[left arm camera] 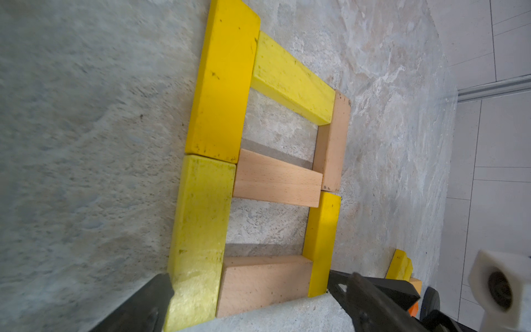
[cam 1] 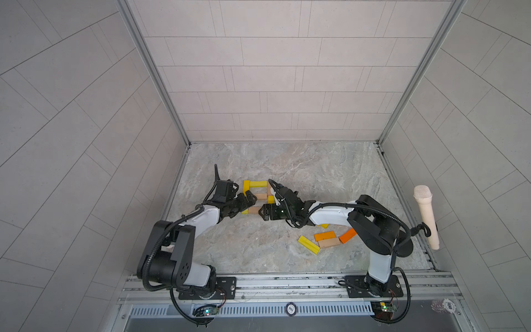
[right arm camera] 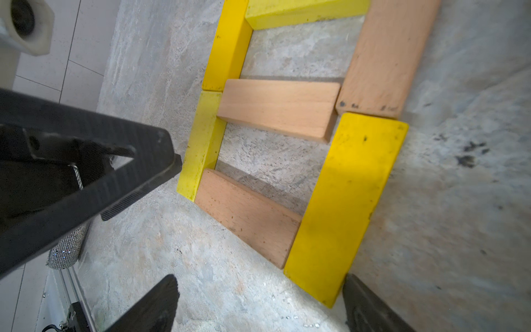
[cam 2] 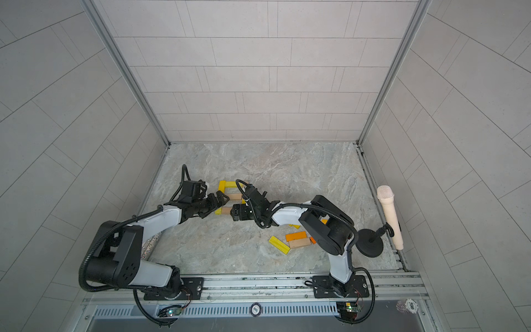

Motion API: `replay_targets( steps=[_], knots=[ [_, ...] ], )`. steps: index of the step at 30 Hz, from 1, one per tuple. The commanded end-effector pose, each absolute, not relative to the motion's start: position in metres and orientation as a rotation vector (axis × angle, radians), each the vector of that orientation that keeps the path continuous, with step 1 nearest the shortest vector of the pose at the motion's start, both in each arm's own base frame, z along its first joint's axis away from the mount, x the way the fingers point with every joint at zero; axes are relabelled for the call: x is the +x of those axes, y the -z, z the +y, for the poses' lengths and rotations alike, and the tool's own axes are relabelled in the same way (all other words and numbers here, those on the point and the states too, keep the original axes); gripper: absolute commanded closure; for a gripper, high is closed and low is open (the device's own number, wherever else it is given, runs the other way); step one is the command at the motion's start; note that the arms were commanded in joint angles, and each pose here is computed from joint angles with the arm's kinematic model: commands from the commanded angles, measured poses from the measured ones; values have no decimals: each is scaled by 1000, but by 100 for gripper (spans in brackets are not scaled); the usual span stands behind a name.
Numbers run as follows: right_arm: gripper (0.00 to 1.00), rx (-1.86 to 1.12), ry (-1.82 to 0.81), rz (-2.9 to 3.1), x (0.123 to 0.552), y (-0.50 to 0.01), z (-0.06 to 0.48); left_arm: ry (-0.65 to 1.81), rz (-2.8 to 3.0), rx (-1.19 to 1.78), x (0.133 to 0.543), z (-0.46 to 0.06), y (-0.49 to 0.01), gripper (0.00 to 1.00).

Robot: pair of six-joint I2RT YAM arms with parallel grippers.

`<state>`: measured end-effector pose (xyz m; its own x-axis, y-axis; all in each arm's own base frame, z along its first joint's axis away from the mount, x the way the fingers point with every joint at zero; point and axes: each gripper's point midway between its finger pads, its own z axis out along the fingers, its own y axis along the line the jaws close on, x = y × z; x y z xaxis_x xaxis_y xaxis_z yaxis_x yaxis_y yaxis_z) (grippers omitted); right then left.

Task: Assemble the number 8 with building blocks
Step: Adjust the building block at the center of the board.

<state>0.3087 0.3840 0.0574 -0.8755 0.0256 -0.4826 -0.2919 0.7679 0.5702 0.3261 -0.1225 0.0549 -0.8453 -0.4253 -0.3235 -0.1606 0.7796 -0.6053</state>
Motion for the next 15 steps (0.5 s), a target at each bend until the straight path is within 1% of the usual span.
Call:
replay_targets(
  steps=[1, 9, 15],
  knots=[
    [9, -186, -936, 2482, 309, -58, 389, 793, 2521, -454, 326, -119, -52, 0],
    [10, -191, -872, 2469, 309, -65, 377, 730, 2523, -407, 322, -112, -66, 0],
    [9, -231, -682, 2456, 304, -80, 340, 775, 2479, -302, 323, -121, -97, 0]
  ],
)
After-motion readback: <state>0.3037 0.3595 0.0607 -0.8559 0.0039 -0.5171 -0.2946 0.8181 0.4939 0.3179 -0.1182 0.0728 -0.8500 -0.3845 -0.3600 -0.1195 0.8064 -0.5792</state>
